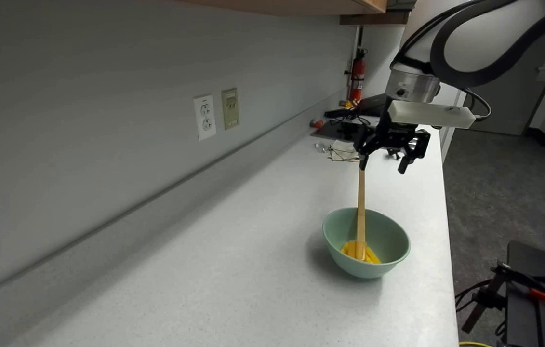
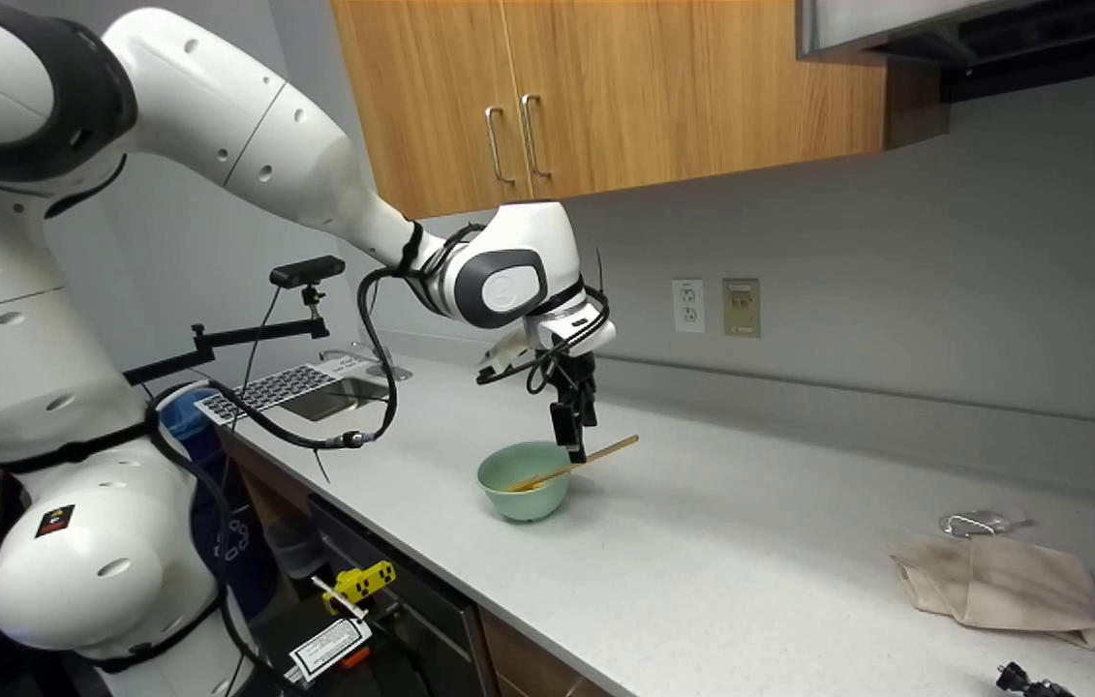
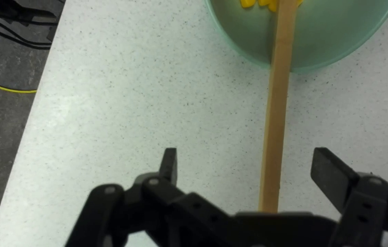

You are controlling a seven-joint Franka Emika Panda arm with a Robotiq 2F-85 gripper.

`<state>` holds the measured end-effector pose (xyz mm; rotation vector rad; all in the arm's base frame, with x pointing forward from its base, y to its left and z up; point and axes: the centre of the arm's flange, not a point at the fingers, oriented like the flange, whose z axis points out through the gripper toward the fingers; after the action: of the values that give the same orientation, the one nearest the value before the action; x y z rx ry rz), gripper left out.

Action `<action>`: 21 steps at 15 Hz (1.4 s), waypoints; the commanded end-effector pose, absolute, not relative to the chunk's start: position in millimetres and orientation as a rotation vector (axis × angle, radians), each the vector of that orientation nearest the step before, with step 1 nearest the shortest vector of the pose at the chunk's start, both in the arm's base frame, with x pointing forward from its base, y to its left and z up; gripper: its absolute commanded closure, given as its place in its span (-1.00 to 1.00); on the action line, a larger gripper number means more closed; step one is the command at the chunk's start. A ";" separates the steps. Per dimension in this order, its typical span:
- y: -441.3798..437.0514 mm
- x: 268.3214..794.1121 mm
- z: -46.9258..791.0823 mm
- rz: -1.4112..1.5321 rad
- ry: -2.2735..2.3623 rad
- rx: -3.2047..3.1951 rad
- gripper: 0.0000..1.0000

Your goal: Mix the contents of the bowl with the spatula

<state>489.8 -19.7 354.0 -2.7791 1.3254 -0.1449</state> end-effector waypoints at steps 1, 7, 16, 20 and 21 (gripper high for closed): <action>-19.6 490.8 353.6 -0.144 1.326 -2.779 -1.00; -22.8 507.5 350.0 -0.165 1.356 -2.717 -1.00; -26.9 514.2 349.3 -0.215 1.345 -2.726 -1.00; -28.6 520.5 342.2 -0.208 1.346 -2.729 -1.00; -28.2 522.9 340.3 -0.209 1.347 -2.729 -1.00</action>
<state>513.5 -29.5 345.4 -2.7259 1.3539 -0.2042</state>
